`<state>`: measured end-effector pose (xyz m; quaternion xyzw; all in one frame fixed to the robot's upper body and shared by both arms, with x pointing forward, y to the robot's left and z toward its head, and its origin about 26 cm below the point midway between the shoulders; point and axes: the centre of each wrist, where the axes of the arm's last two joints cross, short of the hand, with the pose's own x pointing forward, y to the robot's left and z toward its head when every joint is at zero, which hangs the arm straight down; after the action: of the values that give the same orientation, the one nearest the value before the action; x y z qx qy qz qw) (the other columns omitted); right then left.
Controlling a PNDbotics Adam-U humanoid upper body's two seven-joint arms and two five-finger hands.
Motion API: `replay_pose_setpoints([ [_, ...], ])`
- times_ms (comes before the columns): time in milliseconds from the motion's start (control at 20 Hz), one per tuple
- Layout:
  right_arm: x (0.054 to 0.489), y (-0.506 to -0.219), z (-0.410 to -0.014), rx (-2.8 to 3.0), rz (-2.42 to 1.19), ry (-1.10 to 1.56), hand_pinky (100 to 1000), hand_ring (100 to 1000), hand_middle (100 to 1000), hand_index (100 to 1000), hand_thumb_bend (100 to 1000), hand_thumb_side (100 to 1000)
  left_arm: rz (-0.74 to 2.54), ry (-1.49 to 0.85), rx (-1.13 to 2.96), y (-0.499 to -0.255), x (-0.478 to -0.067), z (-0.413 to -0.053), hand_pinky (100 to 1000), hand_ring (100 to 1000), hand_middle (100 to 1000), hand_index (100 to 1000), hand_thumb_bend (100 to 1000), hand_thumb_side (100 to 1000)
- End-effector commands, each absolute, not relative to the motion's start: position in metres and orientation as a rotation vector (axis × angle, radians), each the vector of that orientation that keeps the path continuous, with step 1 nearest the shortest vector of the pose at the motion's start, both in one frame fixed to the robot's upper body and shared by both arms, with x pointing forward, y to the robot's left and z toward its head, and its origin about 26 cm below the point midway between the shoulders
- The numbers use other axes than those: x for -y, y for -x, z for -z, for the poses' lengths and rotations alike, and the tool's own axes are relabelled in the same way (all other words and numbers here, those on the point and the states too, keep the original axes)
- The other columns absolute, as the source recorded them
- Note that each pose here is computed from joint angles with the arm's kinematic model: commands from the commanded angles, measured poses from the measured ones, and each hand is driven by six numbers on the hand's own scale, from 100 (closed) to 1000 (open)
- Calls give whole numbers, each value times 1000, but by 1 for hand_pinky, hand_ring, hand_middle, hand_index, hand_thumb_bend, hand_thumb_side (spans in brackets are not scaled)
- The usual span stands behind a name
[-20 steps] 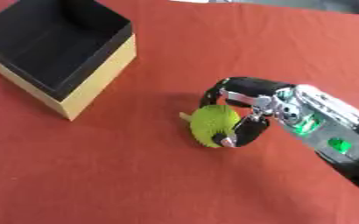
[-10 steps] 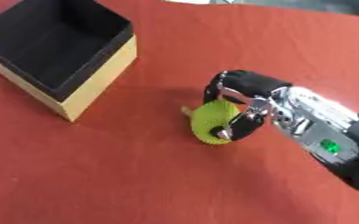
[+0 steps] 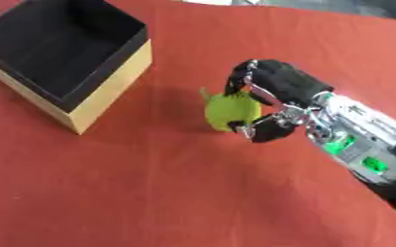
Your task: Pick up objects on the table and place them in the box.
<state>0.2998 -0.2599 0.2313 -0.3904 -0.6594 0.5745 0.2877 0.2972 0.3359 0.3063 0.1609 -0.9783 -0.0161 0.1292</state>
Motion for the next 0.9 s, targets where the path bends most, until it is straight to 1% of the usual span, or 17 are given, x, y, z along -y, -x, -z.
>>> replay_pose_setpoints([
  [50, 267, -295, -257, 1851, -1529, 1142, 640, 682, 546, 636, 308, 100, 64, -486, 2872, -291, -337, -314, 587, 530, 541, 688, 100, 273],
  [400, 261, -296, -306, 2026, -1467, 1166, 649, 689, 564, 656, 276, 100, 67, -483, 2872, -292, -336, -314, 587, 529, 540, 688, 100, 272],
  [450, 260, -296, -312, 2038, -1461, 1163, 646, 691, 567, 655, 255, 100, 67, -483, 2872, -292, -336, -314, 588, 529, 539, 688, 100, 271],
  [550, 253, -295, -327, 2083, -1438, 1146, 650, 699, 576, 664, 241, 100, 68, -480, 2874, -292, -336, -315, 588, 529, 539, 688, 100, 270],
  [750, 236, -293, -352, 2166, -1448, 1091, 656, 704, 579, 668, 249, 100, 77, -471, 2876, -292, -334, -315, 588, 529, 540, 688, 100, 264],
  [900, 217, -307, -368, 2223, -1482, 1029, 661, 697, 580, 670, 208, 100, 88, -455, 2886, -293, -331, -317, 589, 530, 541, 689, 100, 244],
])
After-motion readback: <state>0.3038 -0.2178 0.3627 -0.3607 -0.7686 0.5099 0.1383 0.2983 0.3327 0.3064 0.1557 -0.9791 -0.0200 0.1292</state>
